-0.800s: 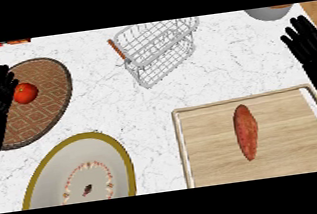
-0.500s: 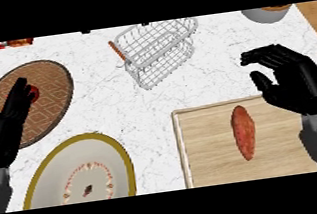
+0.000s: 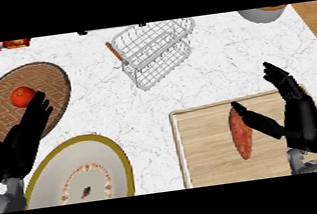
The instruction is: Pick the sweet potato from the tray and place it in the tiered basket
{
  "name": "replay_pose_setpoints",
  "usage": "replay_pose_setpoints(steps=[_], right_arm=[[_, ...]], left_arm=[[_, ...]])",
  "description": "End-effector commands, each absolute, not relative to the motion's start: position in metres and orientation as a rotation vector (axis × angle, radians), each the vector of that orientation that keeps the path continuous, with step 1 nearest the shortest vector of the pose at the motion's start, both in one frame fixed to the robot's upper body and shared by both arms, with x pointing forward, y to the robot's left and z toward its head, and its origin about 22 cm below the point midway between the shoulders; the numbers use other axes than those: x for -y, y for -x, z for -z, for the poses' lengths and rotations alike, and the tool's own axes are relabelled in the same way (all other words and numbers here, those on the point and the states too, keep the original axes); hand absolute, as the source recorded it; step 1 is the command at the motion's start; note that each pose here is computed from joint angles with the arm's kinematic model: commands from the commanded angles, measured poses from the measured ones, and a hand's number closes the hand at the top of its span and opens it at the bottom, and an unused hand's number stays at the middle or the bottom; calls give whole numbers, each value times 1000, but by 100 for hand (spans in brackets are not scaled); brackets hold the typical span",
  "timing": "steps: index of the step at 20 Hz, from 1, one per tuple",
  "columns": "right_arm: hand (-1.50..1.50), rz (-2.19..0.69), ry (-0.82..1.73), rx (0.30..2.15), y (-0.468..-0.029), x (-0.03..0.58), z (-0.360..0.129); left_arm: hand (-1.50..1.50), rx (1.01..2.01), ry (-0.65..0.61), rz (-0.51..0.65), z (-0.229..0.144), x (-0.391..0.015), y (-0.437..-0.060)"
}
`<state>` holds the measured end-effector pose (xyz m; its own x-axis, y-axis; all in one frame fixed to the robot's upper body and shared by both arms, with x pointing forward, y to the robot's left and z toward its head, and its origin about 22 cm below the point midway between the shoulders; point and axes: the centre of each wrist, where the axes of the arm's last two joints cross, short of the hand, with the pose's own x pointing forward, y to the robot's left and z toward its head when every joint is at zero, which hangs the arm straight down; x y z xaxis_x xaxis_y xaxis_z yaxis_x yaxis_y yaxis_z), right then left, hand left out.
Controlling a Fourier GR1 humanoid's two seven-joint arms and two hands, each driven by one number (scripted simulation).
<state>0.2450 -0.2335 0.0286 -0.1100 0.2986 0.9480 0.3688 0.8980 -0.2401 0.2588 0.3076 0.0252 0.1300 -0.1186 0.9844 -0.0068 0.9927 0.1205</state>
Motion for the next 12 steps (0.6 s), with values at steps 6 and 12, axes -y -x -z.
replay_pose_setpoints(steps=[6,12], right_arm=[[-150,-423,929,1492,-213,269,-61],[-150,-844,803,1085,-188,253,-70]], left_arm=[[0,1413,-106,80,-30,-301,-257],[0,1427,-72,84,-32,-289,-262]])
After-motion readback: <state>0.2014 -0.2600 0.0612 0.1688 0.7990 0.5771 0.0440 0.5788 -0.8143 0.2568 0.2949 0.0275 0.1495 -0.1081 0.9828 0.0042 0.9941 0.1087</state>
